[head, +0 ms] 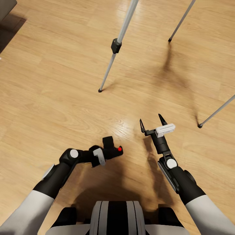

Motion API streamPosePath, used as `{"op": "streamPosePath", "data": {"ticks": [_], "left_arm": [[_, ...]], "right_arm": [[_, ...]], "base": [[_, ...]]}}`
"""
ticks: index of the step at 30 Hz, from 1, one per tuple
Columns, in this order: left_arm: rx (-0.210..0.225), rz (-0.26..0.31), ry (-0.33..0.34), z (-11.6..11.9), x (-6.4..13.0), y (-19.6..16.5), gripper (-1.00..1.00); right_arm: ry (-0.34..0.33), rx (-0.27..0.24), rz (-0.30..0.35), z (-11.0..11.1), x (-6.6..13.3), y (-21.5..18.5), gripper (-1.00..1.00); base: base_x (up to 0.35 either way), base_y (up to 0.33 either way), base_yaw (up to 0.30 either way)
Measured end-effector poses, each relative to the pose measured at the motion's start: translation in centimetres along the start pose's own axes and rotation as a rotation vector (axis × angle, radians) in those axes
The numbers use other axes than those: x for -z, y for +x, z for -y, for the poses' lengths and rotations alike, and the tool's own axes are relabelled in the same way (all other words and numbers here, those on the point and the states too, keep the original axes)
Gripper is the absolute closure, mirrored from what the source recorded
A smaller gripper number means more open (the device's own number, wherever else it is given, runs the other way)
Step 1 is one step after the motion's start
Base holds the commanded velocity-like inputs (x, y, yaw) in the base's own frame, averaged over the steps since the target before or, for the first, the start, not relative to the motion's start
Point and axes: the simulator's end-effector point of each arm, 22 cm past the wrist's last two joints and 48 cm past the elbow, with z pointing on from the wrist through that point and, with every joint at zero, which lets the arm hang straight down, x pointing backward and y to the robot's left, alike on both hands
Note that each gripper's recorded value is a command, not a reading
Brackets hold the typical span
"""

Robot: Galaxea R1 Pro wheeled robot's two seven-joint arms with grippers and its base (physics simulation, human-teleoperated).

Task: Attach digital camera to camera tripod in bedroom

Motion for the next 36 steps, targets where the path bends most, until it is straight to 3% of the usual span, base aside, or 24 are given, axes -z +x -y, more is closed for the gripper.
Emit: {"op": "streamPosePath", "data": {"ticks": [5,14,22,27,28,31,36], "left_arm": [[-0.045,0.029,-0.017,-0.9,1.6,-1.7,1.00],[-0.101,0.093,0.045,-0.2,4.7,-5.0,1.00],[-0.106,0.152,0.032,-1.4,7.9,-7.0,1.00],[-0.060,0.167,0.055,-1.3,9.6,-7.7,1.00],[-0.020,0.163,0.092,-0.6,10.0,-7.8,1.00],[0.033,0.160,0.115,-0.4,10.5,-7.5,1.00],[0.088,0.162,0.115,-0.9,11.1,-7.1,1.00]], "right_arm": [[0.000,0.000,0.000,0.0,0.0,0.0,-1.00],[0.001,0.000,0.000,0.0,0.0,0.0,-1.00],[0.003,-0.002,0.000,0.1,0.0,0.0,-1.00],[0.005,-0.003,0.000,0.2,0.0,0.0,-1.00],[0.007,-0.004,0.000,0.2,0.0,0.0,-1.00],[0.009,-0.004,0.000,0.3,0.0,0.0,-1.00],[0.014,-0.003,-0.001,0.5,0.0,0.0,-1.00]], "base": [[0.000,0.000,0.000],[0.000,0.000,0.000],[0.000,0.000,0.000],[0.000,0.000,0.000],[0.000,0.000,0.000],[0.000,0.000,0.000],[0.000,0.000,0.000]]}}
